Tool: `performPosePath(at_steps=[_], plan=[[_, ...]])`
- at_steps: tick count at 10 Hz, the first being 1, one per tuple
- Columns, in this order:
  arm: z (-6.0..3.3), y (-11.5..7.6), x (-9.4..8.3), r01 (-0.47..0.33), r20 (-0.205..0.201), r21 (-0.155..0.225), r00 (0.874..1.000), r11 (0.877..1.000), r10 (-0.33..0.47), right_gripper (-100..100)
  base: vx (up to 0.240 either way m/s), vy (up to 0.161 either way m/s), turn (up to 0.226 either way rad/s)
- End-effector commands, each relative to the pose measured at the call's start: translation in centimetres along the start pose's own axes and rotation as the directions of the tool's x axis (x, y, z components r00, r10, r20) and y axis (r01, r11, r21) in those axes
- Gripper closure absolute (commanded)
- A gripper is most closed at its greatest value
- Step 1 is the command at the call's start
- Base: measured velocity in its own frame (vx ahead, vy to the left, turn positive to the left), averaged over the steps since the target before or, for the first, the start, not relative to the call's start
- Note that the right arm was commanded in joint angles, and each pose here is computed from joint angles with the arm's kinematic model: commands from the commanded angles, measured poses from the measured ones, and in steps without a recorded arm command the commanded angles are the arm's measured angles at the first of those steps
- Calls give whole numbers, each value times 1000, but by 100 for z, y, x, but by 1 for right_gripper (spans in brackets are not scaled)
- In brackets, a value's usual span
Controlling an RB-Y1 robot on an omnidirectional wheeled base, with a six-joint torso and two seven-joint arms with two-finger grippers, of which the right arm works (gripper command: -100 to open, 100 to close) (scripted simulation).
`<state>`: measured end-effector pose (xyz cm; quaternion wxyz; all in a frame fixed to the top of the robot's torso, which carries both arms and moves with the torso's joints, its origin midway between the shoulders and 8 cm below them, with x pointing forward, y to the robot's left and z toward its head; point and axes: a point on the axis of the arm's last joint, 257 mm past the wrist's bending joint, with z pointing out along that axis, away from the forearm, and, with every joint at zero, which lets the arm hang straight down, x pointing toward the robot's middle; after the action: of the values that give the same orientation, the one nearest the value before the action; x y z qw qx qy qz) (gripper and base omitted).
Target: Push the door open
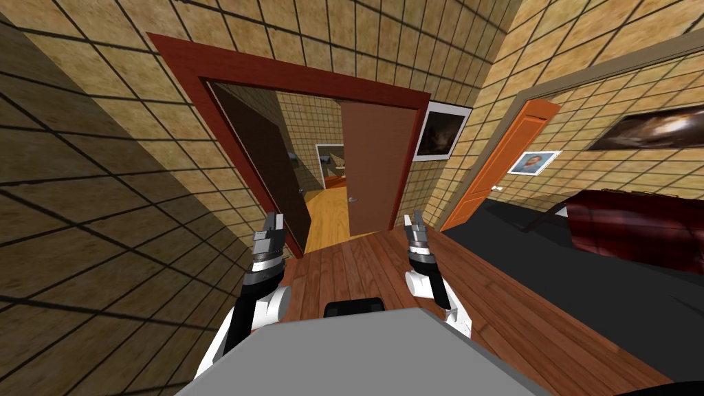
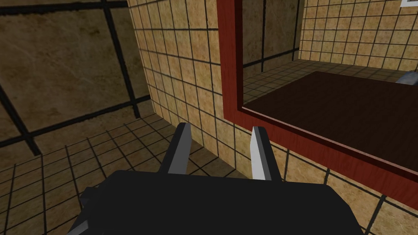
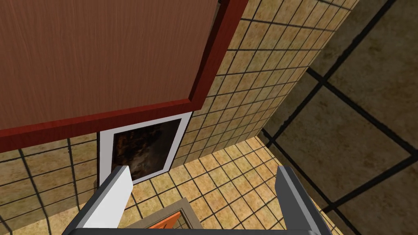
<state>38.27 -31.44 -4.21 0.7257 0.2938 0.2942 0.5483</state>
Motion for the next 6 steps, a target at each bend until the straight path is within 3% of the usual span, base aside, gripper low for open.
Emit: performPosePath(at_steps=[1,6], plan=[[-21,-102,34,-3,-1,17,1000,1000,3,-100,60,-13,33],[-143,-664,62,-23,-6,111,1000,994,24,-100,85,-7,118]])
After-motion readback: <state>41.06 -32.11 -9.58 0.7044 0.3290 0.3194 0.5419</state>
